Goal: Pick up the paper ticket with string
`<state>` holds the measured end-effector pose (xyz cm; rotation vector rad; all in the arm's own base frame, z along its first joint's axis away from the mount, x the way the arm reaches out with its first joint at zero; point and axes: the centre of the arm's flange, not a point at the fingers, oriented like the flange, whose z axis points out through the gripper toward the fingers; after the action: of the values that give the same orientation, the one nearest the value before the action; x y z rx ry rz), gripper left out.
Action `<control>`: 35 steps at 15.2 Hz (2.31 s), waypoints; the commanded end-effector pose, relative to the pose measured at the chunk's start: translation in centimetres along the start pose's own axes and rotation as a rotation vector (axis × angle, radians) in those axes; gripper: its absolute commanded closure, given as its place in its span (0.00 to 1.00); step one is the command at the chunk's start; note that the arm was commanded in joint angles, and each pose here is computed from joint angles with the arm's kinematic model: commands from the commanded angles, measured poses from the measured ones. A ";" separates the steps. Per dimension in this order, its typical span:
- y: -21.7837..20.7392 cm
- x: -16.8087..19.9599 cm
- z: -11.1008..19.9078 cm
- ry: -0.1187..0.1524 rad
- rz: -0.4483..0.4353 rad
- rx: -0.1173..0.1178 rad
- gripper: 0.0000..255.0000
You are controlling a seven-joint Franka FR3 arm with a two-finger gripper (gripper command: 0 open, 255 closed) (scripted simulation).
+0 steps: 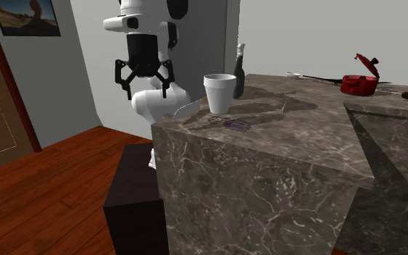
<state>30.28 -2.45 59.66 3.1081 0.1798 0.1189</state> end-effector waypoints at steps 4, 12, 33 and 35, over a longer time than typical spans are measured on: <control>-4.1 0.4 0.4 0.011 -0.046 -0.014 0.00; -15.1 0.5 1.6 0.040 -0.167 -0.053 0.00; -32.1 -2.1 8.4 0.085 -0.357 -0.113 0.00; -32.1 -2.1 8.4 0.085 -0.357 -0.113 1.00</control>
<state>25.18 28.98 50.26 2.9032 0.6970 0.2412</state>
